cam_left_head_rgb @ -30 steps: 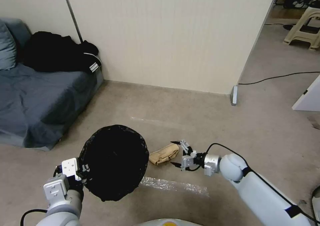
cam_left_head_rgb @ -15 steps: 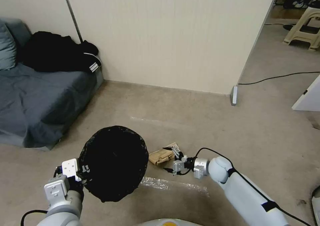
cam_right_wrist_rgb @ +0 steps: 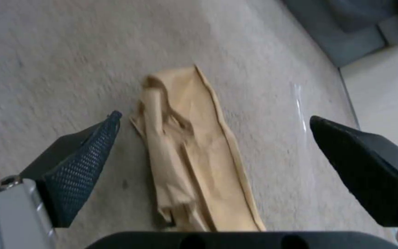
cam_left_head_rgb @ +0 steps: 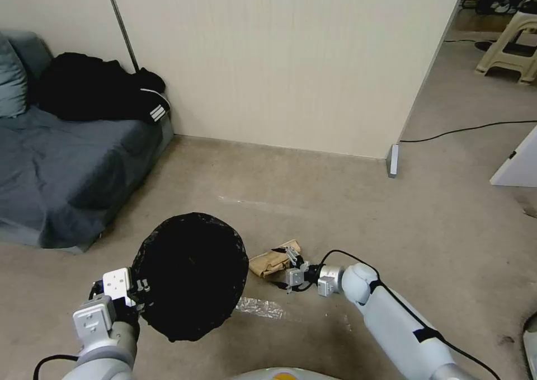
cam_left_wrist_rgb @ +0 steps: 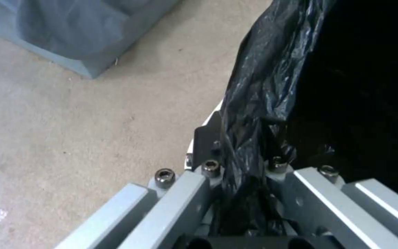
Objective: Pick up the trash bin, then pick up the garbage from the floor and place it into the trash bin.
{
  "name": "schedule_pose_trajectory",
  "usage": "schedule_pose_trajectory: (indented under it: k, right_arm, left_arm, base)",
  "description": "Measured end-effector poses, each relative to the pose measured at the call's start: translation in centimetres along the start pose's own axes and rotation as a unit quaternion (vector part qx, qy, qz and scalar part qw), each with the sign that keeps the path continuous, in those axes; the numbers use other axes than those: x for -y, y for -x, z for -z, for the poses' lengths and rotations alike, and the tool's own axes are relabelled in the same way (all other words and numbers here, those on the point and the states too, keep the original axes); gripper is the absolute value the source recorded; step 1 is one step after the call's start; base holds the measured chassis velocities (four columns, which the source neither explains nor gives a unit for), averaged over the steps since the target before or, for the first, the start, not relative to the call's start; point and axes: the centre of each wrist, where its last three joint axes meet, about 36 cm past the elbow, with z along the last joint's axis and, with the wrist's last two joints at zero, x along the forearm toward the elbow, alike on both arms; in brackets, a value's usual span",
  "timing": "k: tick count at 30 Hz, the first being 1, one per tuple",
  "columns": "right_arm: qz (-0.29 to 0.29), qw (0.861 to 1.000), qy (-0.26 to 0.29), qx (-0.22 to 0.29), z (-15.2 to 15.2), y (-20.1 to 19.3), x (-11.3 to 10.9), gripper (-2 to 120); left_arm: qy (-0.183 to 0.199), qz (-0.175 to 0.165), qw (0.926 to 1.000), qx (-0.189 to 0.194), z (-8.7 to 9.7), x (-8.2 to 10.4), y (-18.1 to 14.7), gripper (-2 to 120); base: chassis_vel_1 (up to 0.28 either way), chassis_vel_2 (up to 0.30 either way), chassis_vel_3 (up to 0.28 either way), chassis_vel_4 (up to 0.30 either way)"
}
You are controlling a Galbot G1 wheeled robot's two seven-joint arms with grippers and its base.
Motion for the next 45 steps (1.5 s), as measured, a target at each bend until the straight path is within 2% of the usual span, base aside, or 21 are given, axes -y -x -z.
schedule_pose_trajectory:
  k: [10, 13, 14, 16, 17, 19, 20, 22, 23, 25, 26, 29, 33, 35, 36, 37, 45]
  right_arm:
    - [-0.001, 1.0, 0.003, -0.018, -1.8, 0.5, 0.8, 96]
    - [0.0, 1.0, 0.013, -0.029, -3.0, 0.7, 0.9, 86]
    - [0.0, 1.0, 0.013, -0.029, -3.0, 0.7, 0.9, 86]
    - [0.0, 0.999, 0.018, -0.031, -3.4, 0.9, 1.0, 76]
    - [0.0, 0.999, 0.018, -0.031, -3.4, 0.9, 1.0, 76]
    - [-0.001, 0.999, 0.023, -0.033, -3.6, 1.1, 1.2, 66]
    - [-0.001, 0.999, 0.023, -0.033, -3.6, 1.1, 1.2, 66]
    - [-0.002, 0.999, 0.026, -0.033, -3.8, 1.4, 1.4, 54]
    - [-0.002, 0.999, 0.026, -0.033, -3.8, 1.4, 1.4, 54]
    - [-0.003, 0.999, 0.028, -0.033, -3.7, 1.6, 1.5, 44]
    - [-0.003, 0.999, 0.028, -0.033, -3.7, 1.6, 1.5, 44]
    - [-0.005, 0.999, 0.031, -0.031, -3.7, 1.8, 1.5, 27]
    - [-0.006, 0.999, 0.033, -0.03, -3.7, 1.8, 1.4, 19]
    - [-0.008, 0.999, 0.036, -0.029, -3.7, 1.8, 1.4, 8]
    - [-0.008, 0.999, 0.036, -0.029, -3.7, 1.8, 1.4, 8]
    - [-0.01, 0.999, 0.039, -0.029, -3.8, 1.8, 1.3, 1]
    - [-0.015, 0.998, 0.05, -0.029, -4.0, 1.7, 1.2, 0]
  left_arm:
    - [0.003, 0.002, 1.0, -0.001, -0.1, 0.0, -0.1, 1]
    - [0.004, 0.003, 1.0, -0.003, -0.2, 0.0, -0.1, 1]
    - [0.004, 0.003, 1.0, -0.003, -0.2, 0.0, -0.1, 1]
    - [0.005, 0.004, 1.0, -0.004, -0.2, 0.0, -0.1, 1]
    - [0.005, 0.004, 1.0, -0.004, -0.2, 0.0, -0.1, 1]
    - [0.006, 0.004, 1.0, -0.004, -0.3, 0.0, -0.2, 1]
    - [0.006, 0.004, 1.0, -0.004, -0.3, 0.0, -0.2, 1]
    - [0.006, 0.004, 1.0, -0.004, -0.3, 0.0, -0.2, 1]
    - [0.006, 0.004, 1.0, -0.004, -0.3, 0.0, -0.2, 1]
    - [0.006, 0.004, 1.0, -0.004, -0.3, 0.0, -0.2, 1]
    - [0.006, 0.004, 1.0, -0.004, -0.3, 0.0, -0.2, 1]
    - [0.006, 0.004, 1.0, -0.005, -0.3, 0.0, -0.1, 1]
    - [0.006, 0.004, 1.0, -0.005, -0.4, 0.0, -0.1, 1]
    - [0.006, 0.003, 1.0, -0.006, -0.4, 0.0, 0.0, 1]
    - [0.006, 0.003, 1.0, -0.006, -0.4, 0.0, 0.0, 1]
    - [0.006, 0.003, 1.0, -0.006, -0.4, 0.0, 0.0, 1]
    - [0.007, 0.004, 0.9999, -0.008, -0.6, -0.1, 0.0, 1]
  base:
    - [0.0, 0.0, 0.0, 0.0]
    - [0.0, 0.0, 0.0, 0.0]
    - [0.0, 0.0, 0.0, 0.0]
    - [0.0, 0.0, 0.0, 0.0]
    - [0.0, 0.0, 0.0, 0.0]
    - [0.0, 0.0, 0.0, 0.0]
    - [0.0, 0.0, 0.0, 0.0]
    - [0.0, 0.0, 0.0, 0.0]
    - [0.0, 0.0, 0.0, 0.0]
    - [0.0, 0.0, 0.0, 0.0]
    - [0.0, 0.0, 0.0, 0.0]
    - [0.0, 0.0, 0.0, 0.0]
    - [0.0, 0.0, 0.0, 0.0]
    - [0.0, 0.0, 0.0, 0.0]
    - [0.0, 0.0, 0.0, 0.0]
    - [0.0, 0.0, 0.0, 0.0]
    - [0.0, 0.0, 0.0, 0.0]
